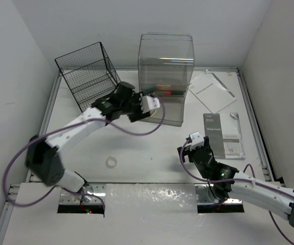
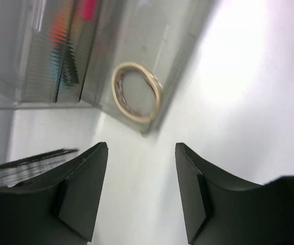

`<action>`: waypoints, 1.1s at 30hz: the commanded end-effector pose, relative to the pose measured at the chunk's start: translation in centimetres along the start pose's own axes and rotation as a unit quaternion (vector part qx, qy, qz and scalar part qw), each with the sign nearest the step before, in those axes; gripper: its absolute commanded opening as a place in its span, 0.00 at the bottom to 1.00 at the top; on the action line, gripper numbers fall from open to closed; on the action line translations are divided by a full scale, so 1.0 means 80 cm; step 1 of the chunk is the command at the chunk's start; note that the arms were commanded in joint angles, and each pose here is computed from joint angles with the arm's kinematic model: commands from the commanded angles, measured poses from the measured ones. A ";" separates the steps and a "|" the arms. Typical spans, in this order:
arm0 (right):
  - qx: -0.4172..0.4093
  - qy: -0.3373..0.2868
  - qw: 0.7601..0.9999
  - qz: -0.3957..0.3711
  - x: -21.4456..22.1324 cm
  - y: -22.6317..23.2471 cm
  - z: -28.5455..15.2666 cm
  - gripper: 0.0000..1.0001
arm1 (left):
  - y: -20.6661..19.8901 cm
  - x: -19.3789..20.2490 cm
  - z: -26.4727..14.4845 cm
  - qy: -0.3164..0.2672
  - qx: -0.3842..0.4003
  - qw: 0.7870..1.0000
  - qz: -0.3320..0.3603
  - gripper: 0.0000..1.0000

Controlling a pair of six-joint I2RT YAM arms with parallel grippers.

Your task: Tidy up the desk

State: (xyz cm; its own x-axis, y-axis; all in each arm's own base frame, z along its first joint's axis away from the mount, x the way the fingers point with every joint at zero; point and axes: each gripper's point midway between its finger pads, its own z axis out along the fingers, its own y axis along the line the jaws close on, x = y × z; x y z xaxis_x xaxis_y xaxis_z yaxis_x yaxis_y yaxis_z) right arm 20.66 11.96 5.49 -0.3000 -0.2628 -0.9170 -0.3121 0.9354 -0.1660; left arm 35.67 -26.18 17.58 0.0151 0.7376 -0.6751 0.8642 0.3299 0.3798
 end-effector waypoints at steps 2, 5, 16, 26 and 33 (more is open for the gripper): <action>-0.017 -0.020 0.999 0.019 -0.025 0.009 -0.002 0.96 | -0.115 0.089 -0.105 0.063 0.165 0.976 0.131 0.54; -0.018 -0.028 0.999 0.020 -0.029 0.011 -0.001 0.96 | -0.125 0.154 -0.136 0.140 0.131 0.969 0.156 0.54; -0.046 -0.008 0.999 -0.005 -0.034 0.030 0.007 0.96 | -0.195 0.230 -0.120 0.181 0.179 0.963 0.083 0.57; -0.027 -0.024 0.999 0.008 -0.028 0.015 0.000 0.96 | -0.217 0.271 -0.084 0.224 0.220 0.947 0.065 0.51; -0.012 -0.026 1.000 0.011 -0.022 0.005 -0.002 0.96 | -0.208 0.274 -0.062 0.216 0.198 0.955 0.051 0.16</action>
State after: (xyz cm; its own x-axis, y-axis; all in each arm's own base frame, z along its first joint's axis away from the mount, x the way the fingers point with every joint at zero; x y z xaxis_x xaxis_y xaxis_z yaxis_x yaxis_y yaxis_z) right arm 20.83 13.12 7.02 -0.2654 -0.2392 -0.9340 -0.3498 0.9266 -0.1379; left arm 17.33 -11.29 -0.32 -0.0183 0.9709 -0.2389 0.9975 0.0340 0.0617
